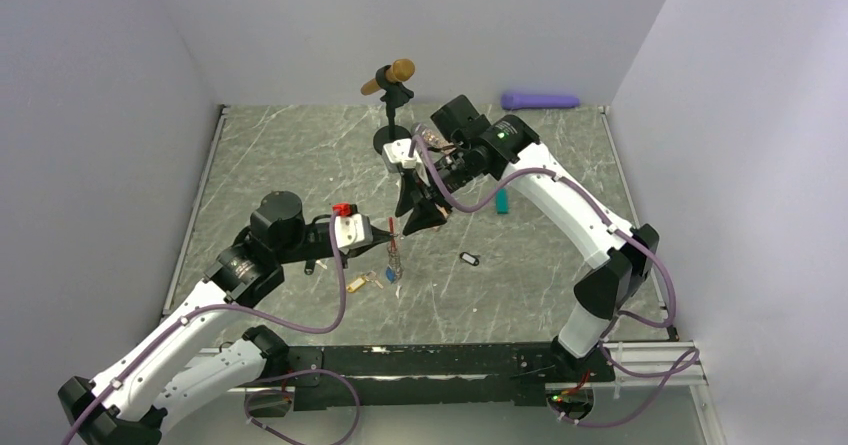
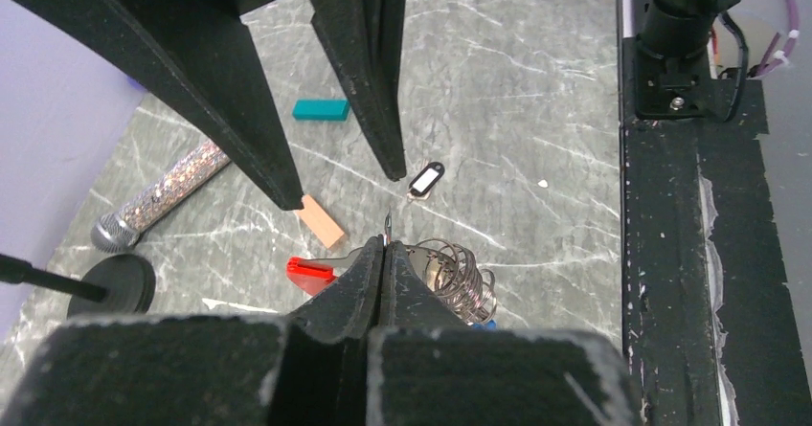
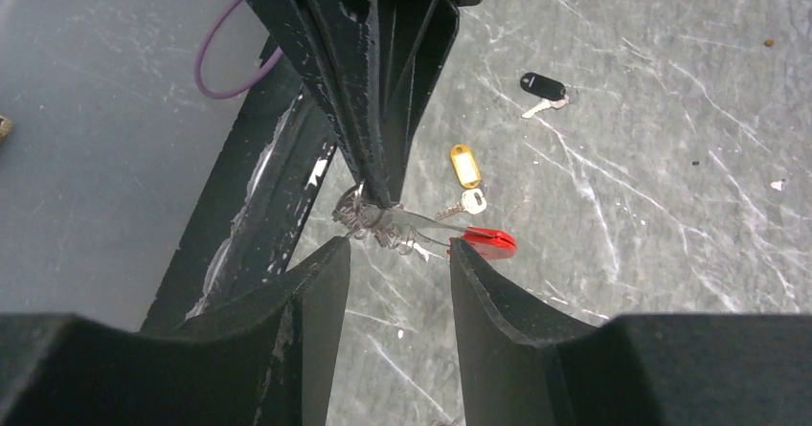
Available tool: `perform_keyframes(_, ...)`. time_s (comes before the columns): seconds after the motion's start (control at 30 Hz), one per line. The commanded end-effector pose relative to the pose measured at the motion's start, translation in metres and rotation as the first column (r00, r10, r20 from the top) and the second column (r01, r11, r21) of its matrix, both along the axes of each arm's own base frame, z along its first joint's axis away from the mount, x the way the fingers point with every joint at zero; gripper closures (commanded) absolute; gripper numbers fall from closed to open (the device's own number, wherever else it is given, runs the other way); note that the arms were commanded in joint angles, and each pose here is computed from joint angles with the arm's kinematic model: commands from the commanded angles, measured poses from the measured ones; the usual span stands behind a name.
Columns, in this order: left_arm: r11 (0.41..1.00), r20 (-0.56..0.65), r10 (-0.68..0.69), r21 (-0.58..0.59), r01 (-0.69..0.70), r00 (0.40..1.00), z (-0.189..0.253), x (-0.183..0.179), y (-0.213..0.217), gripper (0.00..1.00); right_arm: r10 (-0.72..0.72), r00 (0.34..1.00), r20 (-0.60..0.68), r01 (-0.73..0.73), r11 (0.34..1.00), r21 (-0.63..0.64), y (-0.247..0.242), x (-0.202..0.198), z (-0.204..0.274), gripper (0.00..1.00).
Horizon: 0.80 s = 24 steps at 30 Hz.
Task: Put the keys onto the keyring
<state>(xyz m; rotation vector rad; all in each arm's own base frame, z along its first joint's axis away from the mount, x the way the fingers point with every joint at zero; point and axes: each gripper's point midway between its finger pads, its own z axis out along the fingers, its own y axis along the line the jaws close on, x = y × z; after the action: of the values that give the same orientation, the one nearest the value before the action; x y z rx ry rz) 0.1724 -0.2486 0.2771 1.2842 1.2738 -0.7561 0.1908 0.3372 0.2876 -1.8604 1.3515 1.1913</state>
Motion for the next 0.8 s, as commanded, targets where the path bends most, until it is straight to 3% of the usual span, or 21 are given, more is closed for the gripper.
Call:
perform_keyframes(0.0, 0.997, 0.039, 0.058, -0.046, -0.056, 0.998, 0.023, 0.005, 0.004, 1.0, 0.023, 1.0, 0.015, -0.023, 1.0, 0.004, 0.005, -0.004, 0.008, 0.53)
perform_keyframes(0.23, 0.995, 0.025, 0.081, -0.06, -0.079, 0.996, 0.026, 0.009, 0.004, 1.0, 0.059, 0.998, 0.026, -0.058, 0.998, -0.026, 0.019, -0.012, 0.001, 0.54)
perform_keyframes(0.77, 0.995, 0.038, 0.101, -0.032, -0.1, 0.994, 0.023, 0.011, 0.009, 1.0, 0.067, 0.998, 0.01, -0.066, 0.997, -0.026, 0.018, -0.016, 0.0, 0.76)
